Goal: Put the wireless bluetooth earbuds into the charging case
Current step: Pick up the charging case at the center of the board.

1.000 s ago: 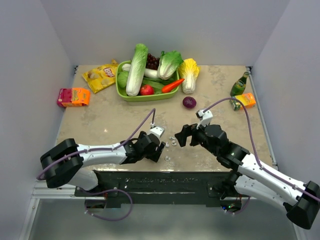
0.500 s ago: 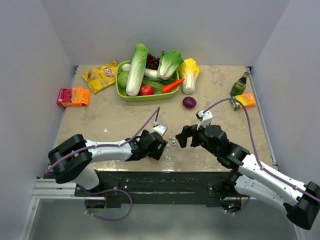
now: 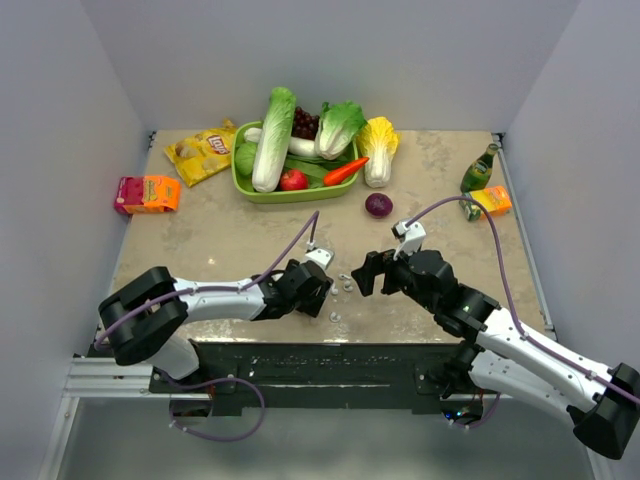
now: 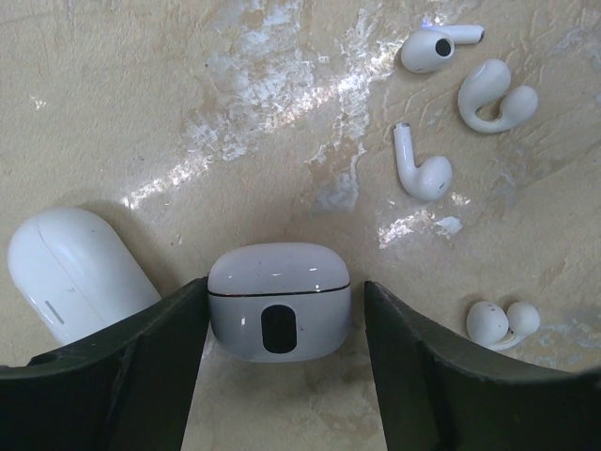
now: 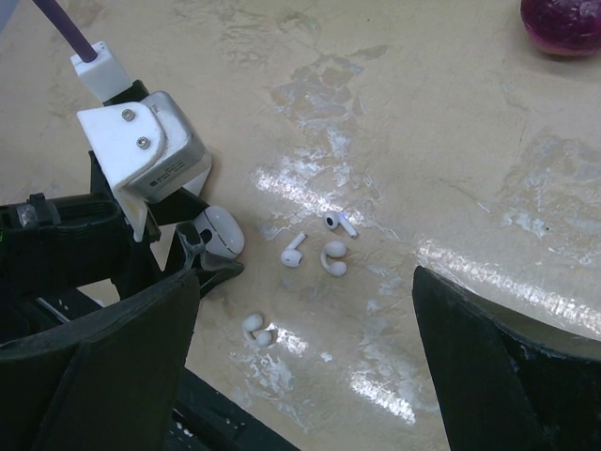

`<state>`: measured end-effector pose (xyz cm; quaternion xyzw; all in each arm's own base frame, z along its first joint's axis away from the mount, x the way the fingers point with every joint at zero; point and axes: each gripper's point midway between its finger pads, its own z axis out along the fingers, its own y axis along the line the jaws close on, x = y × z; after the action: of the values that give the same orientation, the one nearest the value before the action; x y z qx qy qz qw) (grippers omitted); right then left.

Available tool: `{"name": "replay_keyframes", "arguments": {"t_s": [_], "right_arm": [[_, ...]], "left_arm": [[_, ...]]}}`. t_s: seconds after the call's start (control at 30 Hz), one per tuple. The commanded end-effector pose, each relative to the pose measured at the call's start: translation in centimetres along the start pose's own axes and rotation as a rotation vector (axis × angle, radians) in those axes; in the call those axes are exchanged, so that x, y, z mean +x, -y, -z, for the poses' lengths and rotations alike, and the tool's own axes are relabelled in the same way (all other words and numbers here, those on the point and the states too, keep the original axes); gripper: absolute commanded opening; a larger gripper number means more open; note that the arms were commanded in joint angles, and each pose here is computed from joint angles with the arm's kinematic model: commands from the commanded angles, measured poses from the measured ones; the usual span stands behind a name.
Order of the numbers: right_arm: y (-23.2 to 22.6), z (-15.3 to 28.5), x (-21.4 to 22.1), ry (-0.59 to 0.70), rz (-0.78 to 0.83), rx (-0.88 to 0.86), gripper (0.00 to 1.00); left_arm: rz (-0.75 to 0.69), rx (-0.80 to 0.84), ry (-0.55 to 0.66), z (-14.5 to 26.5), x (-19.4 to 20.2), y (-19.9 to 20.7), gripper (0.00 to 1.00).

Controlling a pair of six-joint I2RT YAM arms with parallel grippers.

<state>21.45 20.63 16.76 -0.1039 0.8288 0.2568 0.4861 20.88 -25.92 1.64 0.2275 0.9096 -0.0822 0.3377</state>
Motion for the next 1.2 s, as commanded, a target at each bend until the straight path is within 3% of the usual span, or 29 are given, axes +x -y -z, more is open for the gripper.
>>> {"name": "replay_keyframes", "arguments": {"t_s": [0.0,0.67,1.17], "right_arm": [[-0.7,0.6,-1.6,0.043,-0.011,-0.023,0.98],[-0.2,0.6,-1.2,0.038,-0.010,-0.006,0.98],[-0.1,0.6,-1.0,0.038,-0.009,-0.004,0.98]], "left_arm": [[0.004,-0.011,-0.023,-0.5,0.6,-0.4,0.73],[-0.059,-0.096,-0.114,-0.2,2.3,-1.9,0.73],[-0.068,-0.057,-0.121,0.7,2.7,-1.1,0.78]]}}
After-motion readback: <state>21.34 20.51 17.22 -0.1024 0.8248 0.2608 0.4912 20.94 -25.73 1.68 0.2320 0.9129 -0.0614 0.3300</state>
